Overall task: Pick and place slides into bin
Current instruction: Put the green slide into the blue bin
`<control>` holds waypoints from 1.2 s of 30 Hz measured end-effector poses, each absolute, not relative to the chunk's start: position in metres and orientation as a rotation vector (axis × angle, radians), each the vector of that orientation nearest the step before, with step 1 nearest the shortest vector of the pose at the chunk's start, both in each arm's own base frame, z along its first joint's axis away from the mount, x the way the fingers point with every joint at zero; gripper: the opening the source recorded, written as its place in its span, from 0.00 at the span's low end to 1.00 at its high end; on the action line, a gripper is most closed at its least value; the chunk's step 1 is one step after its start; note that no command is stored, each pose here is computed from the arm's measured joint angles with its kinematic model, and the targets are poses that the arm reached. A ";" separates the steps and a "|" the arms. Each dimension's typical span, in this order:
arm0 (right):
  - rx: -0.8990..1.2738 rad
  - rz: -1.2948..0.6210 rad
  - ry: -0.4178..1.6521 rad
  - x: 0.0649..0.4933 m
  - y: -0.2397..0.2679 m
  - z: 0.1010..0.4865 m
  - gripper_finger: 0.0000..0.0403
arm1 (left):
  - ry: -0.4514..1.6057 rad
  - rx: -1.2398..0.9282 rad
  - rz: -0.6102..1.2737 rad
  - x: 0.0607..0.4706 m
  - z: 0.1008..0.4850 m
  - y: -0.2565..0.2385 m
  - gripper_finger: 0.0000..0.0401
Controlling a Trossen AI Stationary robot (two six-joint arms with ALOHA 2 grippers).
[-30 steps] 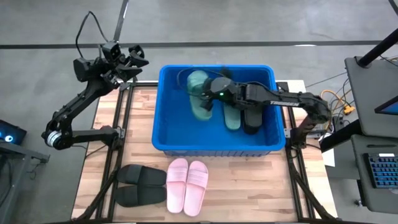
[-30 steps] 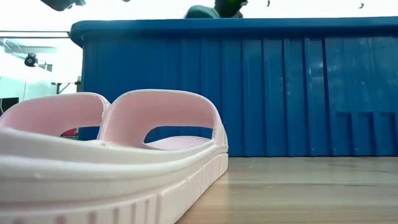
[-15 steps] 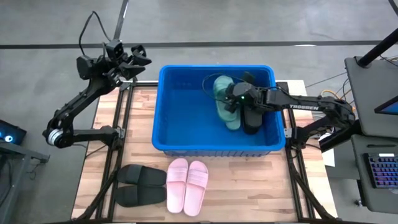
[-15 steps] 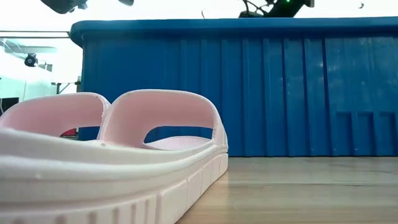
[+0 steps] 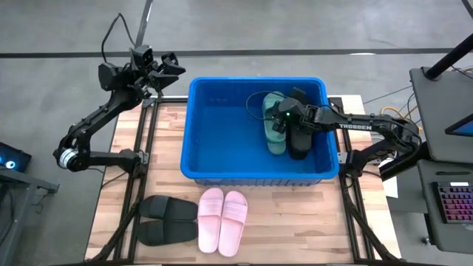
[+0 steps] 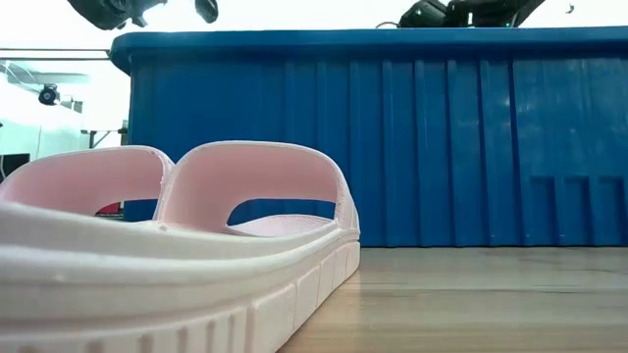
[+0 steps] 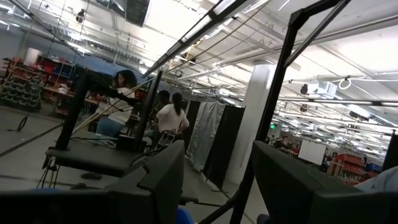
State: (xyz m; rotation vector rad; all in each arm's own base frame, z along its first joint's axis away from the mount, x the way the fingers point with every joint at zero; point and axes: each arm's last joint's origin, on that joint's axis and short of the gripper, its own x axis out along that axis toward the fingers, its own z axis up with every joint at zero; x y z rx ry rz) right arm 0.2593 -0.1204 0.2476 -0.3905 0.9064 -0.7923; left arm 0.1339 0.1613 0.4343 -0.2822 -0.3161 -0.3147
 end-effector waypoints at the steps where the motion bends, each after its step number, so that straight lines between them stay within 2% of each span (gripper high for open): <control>1: -0.391 -0.778 0.909 0.259 -0.122 0.246 0.02 | -0.314 -0.287 -0.314 0.135 0.433 0.163 0.43; 12: -0.374 -0.701 0.984 0.246 -0.127 0.221 0.02 | -0.300 -0.321 -0.305 0.141 0.426 0.173 0.43; 30: -0.370 -0.647 0.980 0.243 -0.138 0.206 0.02 | -0.313 -0.337 -0.289 0.144 0.424 0.177 0.43; 36: -0.350 -0.652 0.980 0.242 -0.138 0.205 0.08 | -0.315 -0.333 -0.290 0.143 0.425 0.176 0.43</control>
